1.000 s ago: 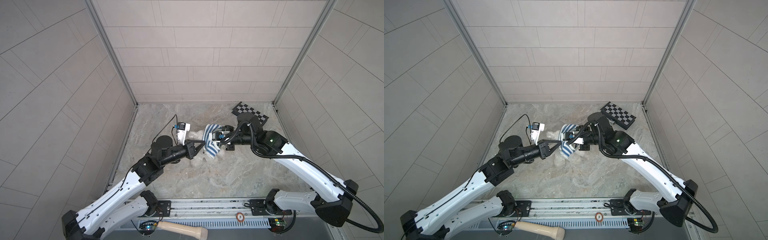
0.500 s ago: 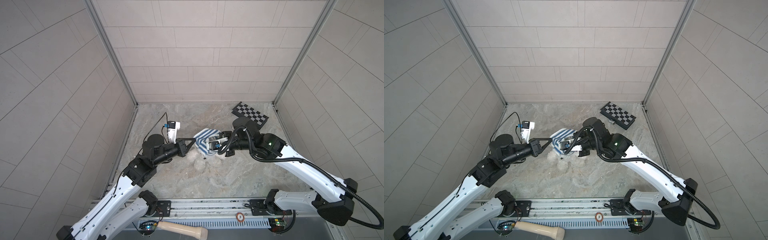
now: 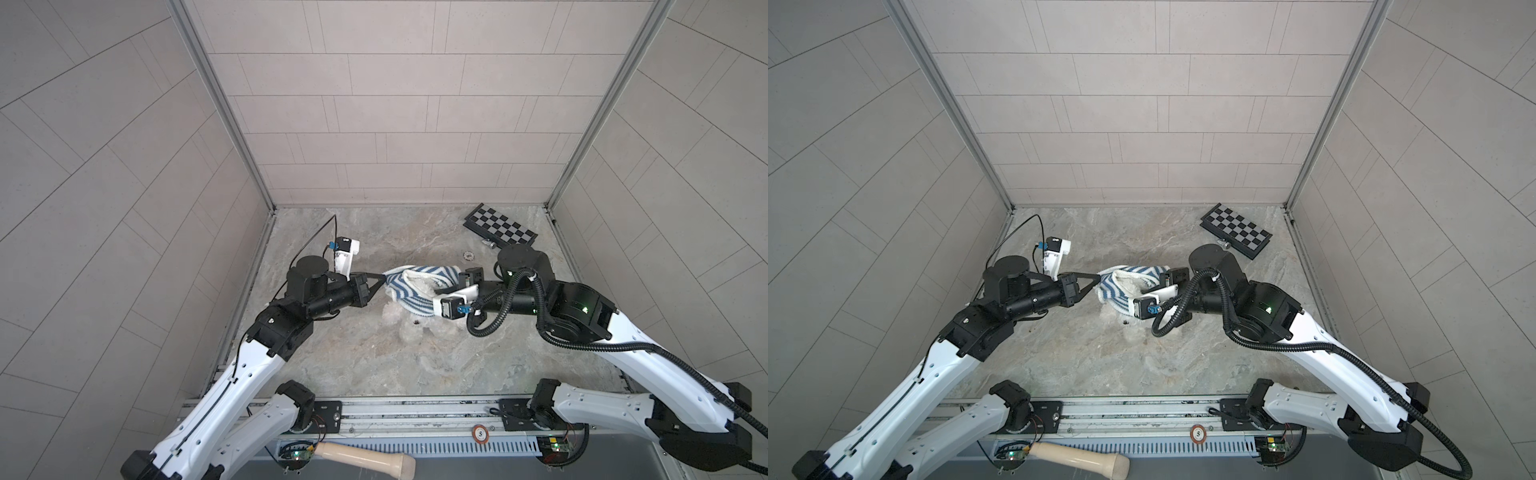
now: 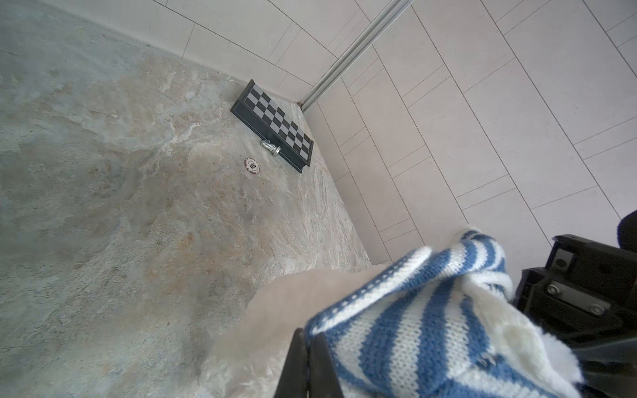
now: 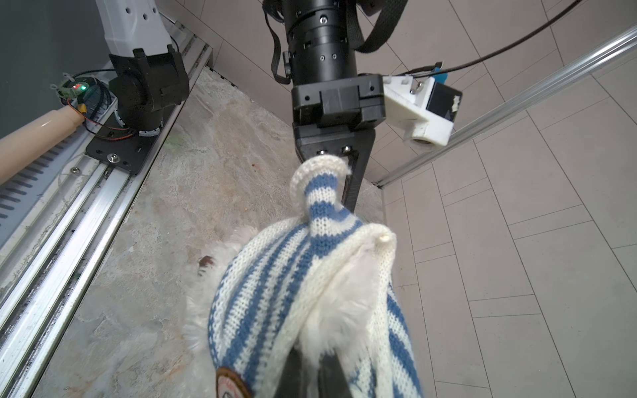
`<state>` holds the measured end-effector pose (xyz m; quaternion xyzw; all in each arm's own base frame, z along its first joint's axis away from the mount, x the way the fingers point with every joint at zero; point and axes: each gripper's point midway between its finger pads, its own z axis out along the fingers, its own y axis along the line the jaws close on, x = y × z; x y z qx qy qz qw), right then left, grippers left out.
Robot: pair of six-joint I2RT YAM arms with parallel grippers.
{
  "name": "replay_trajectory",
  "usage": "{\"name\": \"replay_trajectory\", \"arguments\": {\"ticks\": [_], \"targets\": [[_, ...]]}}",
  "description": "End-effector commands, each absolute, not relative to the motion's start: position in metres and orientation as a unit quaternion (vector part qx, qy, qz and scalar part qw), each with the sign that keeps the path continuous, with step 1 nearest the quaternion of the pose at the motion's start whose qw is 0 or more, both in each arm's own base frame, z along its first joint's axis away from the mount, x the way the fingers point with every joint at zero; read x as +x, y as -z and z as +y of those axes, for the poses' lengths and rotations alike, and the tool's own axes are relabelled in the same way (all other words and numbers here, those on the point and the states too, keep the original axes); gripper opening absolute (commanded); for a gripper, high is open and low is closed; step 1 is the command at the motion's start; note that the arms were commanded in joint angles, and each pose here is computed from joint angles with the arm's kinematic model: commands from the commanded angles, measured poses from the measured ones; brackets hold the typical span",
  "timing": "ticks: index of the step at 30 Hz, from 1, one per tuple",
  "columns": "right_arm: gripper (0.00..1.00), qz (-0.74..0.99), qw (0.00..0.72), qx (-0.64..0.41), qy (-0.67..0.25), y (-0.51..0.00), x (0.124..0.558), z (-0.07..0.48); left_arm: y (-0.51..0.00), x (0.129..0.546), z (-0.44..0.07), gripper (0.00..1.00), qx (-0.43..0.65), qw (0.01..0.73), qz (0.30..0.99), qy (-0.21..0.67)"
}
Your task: Dress the teddy bear
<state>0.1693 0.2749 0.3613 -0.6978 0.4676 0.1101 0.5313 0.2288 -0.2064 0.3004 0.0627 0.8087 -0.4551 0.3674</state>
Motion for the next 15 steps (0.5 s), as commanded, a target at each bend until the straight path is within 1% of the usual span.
{"name": "replay_trajectory", "arguments": {"ticks": [1,8,11,15], "targets": [[0.00,0.428,0.587,-0.675,-0.131,-0.400,0.155,0.274,-0.284,0.228,-0.204,0.00,0.069,0.358,0.818,0.445],[0.00,0.466,0.602,-0.637,-0.118,-0.414,0.173,0.274,-0.260,0.210,-0.204,0.00,0.106,0.325,0.832,0.437],[0.00,0.488,0.606,-0.620,-0.102,-0.415,0.185,0.272,-0.258,0.205,-0.204,0.00,0.115,0.324,0.831,0.437],[0.00,0.511,0.618,-0.592,-0.083,-0.422,0.196,0.265,-0.251,0.198,-0.195,0.00,0.130,0.324,0.842,0.411]]}}
